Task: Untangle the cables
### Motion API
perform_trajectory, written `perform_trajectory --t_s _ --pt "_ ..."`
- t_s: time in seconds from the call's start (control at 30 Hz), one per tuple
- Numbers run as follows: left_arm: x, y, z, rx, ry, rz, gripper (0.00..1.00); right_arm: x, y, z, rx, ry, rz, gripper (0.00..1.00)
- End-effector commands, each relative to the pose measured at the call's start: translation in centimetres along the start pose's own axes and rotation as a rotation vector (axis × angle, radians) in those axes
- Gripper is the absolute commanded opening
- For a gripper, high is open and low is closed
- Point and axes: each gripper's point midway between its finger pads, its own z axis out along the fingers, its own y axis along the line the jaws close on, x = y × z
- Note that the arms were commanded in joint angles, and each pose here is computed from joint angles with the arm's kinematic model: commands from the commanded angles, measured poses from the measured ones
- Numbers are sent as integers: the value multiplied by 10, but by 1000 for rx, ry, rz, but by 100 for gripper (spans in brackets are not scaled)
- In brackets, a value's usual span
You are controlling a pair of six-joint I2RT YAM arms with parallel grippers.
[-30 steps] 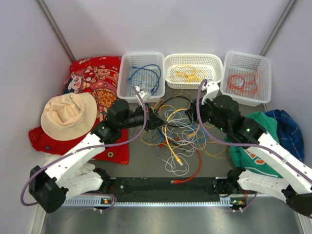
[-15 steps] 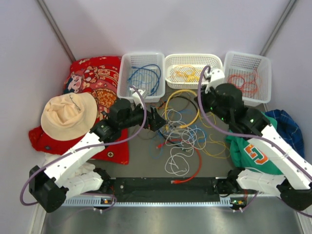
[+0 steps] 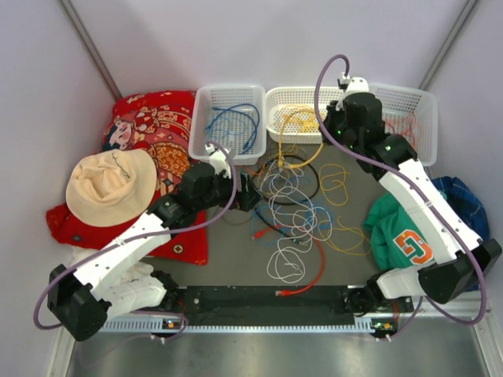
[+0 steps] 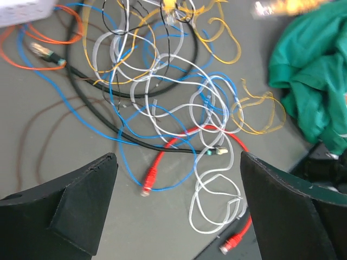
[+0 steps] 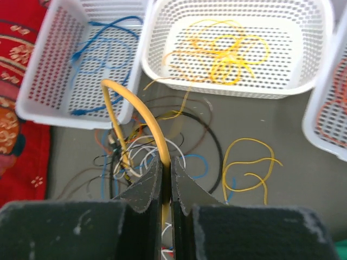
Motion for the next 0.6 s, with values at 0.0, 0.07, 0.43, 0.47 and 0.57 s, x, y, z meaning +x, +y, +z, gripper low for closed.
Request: perform_trajectory --t_s 0.0,0.07,0.43,0.47,0.57 --pt "-32 6 -8 -63 -135 28 99 -28 34 -41 -221 -139 48 0" --pt "-38 4 -12 -50 -179 30 99 -29 44 -73 -309 -181 26 0" --pt "-79 -75 -69 464 -669 180 99 -10 49 -171 -447 -164 -4 0" --pt "-67 -85 -70 548 -640 203 99 -14 47 -178 -450 -171 -2 0" --pt "-65 -104 -77 677 -671 222 99 -21 50 -190 -475 -175 9 0"
